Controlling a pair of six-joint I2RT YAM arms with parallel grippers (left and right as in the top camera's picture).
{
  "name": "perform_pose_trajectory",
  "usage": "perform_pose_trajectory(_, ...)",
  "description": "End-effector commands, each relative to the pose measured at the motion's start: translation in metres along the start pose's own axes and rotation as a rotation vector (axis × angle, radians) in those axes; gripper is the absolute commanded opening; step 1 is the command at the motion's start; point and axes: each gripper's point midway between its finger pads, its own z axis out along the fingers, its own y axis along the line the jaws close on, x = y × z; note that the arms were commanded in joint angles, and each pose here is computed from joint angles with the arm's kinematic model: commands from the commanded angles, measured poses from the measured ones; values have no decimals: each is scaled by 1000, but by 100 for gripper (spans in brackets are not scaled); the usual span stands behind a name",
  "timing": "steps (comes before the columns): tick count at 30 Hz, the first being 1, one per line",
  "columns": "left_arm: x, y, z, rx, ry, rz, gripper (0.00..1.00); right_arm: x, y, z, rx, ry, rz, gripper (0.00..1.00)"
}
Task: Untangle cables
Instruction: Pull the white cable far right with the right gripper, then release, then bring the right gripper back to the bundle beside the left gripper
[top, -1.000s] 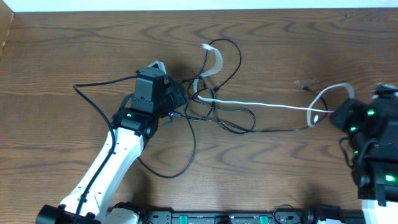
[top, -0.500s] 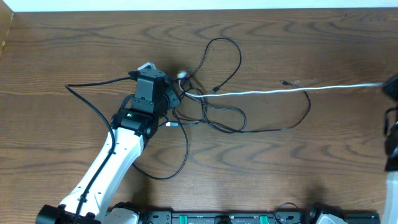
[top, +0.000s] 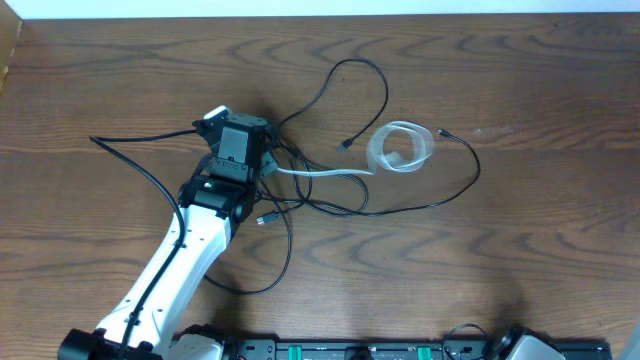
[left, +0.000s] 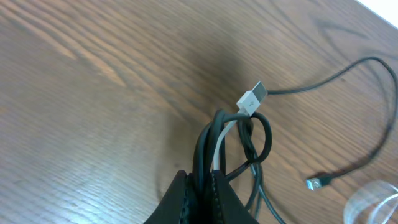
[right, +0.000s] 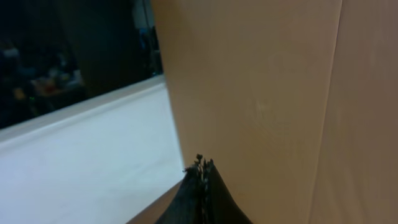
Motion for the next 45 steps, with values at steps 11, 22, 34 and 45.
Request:
perform_pose_trajectory(11,24,-61,-12,335,188,-50,8,137,94,-25,-488,560,86,21)
perform_pose_trajectory(22,23,-116,-37,556,285,-322,8,202,216,-188,-1100,1210,342,43)
perform_pose_trajectory(34,33,-159,-65,702,289,-305,8,276,278,-285,-1058,1589,220,38)
perform_pose_trajectory(45,35,-157,-63,692,288,-281,8,379,324,-300,-1030,1716,168,49)
